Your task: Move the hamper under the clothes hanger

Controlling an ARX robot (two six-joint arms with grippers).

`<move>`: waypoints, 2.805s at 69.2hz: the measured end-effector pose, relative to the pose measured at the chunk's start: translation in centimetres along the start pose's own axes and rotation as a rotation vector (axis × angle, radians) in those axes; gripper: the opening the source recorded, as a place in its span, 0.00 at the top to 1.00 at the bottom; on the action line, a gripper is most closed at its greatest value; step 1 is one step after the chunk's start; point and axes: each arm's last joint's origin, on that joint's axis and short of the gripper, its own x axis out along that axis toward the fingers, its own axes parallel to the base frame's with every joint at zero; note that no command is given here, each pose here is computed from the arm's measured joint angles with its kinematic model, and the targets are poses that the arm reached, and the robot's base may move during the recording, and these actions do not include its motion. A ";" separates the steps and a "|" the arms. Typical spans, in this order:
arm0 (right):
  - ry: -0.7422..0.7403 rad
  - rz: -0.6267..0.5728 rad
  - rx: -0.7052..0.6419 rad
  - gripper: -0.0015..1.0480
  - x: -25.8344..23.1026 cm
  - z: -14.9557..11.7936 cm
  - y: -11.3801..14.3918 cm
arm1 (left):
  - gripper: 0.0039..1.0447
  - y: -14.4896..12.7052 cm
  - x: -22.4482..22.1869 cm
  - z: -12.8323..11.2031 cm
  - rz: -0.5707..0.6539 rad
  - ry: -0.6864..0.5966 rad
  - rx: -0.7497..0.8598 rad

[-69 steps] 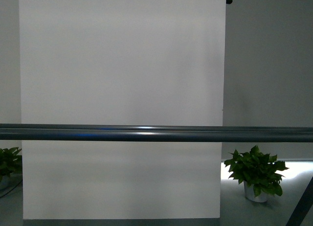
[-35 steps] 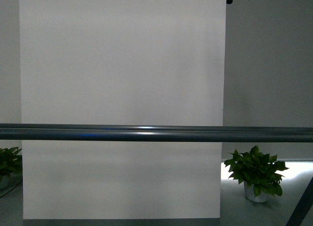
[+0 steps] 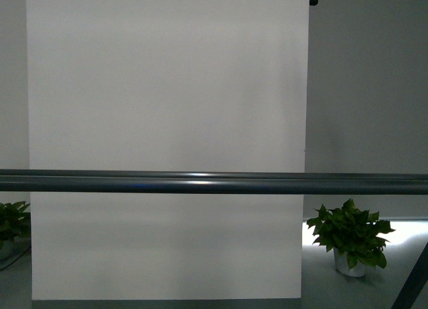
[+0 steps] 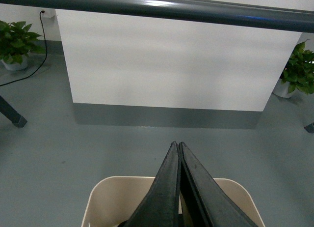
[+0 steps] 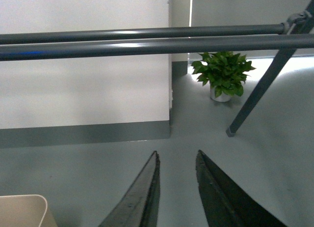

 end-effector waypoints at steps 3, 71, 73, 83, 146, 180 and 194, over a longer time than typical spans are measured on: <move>-0.002 -0.001 -0.001 0.89 -0.3 -0.4 0.0 | 0.97 -0.2 -0.3 -0.2 -0.002 -0.001 0.000; -0.005 0.003 -0.006 0.98 -4.9 -5.6 -0.1 | 0.97 -3.4 -6.3 -2.6 -0.006 -0.023 0.008; -0.010 0.003 -0.006 0.98 -5.0 -5.9 -0.1 | 0.97 -3.4 -6.4 -2.6 -0.006 -0.022 0.008; -0.014 0.003 -0.006 0.98 -5.2 -6.3 -0.1 | 0.97 -3.4 -6.8 -2.5 -0.006 -0.027 0.009; -0.010 0.003 -0.006 0.98 -7.0 -6.7 -0.1 | 0.97 -3.4 -9.2 -2.8 -0.006 -0.021 0.009; -0.011 0.003 -0.007 0.65 -7.0 -6.6 -0.1 | 0.67 -3.4 -9.2 -2.8 -0.006 -0.022 0.009; -0.010 0.003 -0.007 0.33 -7.0 -6.7 -0.1 | 0.35 -3.4 -9.2 -2.8 -0.006 -0.022 0.009</move>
